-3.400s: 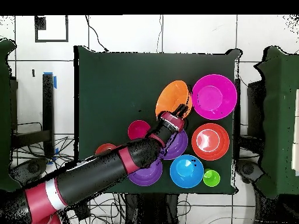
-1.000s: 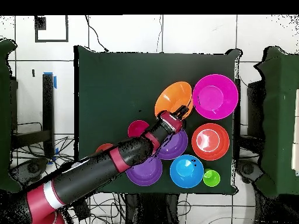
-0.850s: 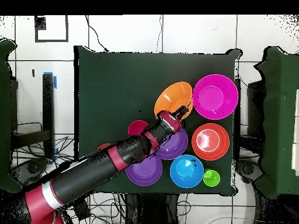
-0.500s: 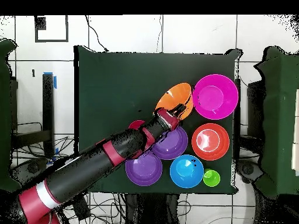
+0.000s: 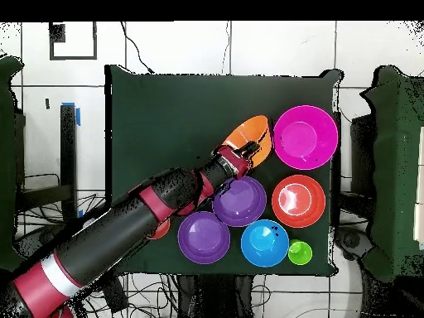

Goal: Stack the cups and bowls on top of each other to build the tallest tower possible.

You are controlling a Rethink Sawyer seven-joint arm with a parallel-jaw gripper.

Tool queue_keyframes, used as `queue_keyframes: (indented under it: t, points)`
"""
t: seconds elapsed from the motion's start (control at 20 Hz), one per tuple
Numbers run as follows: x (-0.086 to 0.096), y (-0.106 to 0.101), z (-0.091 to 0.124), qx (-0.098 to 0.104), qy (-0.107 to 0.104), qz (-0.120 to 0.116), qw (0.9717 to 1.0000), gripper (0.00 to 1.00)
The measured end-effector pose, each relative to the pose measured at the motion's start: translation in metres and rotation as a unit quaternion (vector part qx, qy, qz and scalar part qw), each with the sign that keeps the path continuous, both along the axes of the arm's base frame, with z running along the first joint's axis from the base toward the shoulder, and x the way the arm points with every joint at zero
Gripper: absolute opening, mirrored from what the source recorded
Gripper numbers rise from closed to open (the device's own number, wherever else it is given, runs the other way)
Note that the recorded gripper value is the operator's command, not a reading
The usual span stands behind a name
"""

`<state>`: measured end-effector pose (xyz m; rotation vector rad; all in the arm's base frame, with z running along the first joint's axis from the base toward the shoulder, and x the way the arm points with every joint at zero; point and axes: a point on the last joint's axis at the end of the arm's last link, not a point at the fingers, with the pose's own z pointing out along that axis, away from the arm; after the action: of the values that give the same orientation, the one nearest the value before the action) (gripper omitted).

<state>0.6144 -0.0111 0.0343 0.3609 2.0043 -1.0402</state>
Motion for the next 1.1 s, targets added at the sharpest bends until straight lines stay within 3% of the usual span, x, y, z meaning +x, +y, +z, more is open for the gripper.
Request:
queue_keyframes:
  t: [0.4, 0.7, 1.1]
  points:
    - [0.022, 0.006, 0.009, -0.009, 0.011, -0.025, 0.9996, 0.00]
    - [0.037, 0.024, -0.001, -0.018, 0.018, -0.042, 0.9988, 0.00]
    - [0.056, 0.047, -0.014, -0.026, 0.026, -0.084, 0.9958, 0.00]
